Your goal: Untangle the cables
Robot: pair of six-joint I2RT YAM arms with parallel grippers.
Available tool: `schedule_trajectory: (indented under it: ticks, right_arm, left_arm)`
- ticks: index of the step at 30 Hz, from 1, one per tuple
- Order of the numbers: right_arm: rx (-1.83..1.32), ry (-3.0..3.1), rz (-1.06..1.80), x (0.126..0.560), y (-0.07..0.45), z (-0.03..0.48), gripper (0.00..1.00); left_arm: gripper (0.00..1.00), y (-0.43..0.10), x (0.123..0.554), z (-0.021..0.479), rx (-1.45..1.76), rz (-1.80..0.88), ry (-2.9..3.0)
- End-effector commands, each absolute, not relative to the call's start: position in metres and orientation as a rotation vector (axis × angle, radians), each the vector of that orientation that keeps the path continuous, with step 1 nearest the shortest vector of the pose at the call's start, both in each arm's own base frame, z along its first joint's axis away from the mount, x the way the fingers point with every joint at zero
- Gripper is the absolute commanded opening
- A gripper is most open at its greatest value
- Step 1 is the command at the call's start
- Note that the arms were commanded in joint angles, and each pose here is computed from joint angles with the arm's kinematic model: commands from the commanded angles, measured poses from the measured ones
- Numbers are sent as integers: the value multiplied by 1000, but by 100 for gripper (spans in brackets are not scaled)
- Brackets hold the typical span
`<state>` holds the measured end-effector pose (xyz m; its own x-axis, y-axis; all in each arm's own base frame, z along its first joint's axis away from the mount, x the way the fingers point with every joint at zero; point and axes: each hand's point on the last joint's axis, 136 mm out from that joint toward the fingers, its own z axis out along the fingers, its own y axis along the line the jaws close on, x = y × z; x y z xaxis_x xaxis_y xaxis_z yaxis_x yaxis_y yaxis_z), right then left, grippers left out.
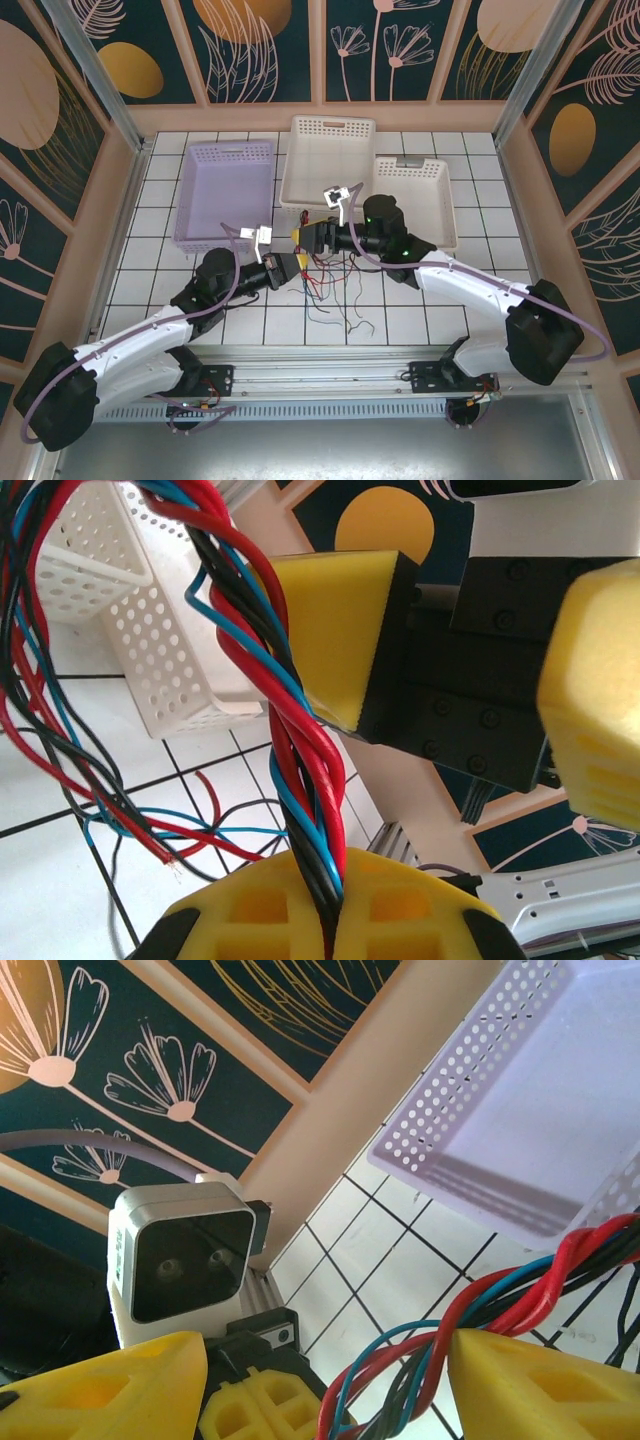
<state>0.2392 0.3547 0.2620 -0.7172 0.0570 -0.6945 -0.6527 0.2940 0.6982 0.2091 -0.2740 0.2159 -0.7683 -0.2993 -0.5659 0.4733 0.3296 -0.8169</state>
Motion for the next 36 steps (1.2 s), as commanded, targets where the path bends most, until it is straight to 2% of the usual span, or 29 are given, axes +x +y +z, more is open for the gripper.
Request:
schedule_trajectory:
  ticks: [1,7,18,24,29,35,36]
  right_arm:
    - [-493,1873,1411,247,349,292,65]
    - [-453,1941,1381,236,334,278,65]
    - [-491,2001,1419,231,362,274,64]
    - [-451,2003,1358,233,353,271,62]
    - [-456,1889,1421,231,355,296,47]
    - [-445,1825,1371,238,350,313,0]
    - [-443,1828,1354,240,348,314,0]
  left_arm:
    - [0,-278,204,246,234,-1516,1827]
    - [0,-270,206,246,220,-1455,1820]
    - [0,-276,207,259,240,-1485,1777]
    - [0,-271,206,266,250,-1448,1759]
    - [0,-280,202,252,263,-1516,1785]
    - [0,-283,190,242,302,-1526,1814]
    - [0,-282,189,240,304,-1520,1821]
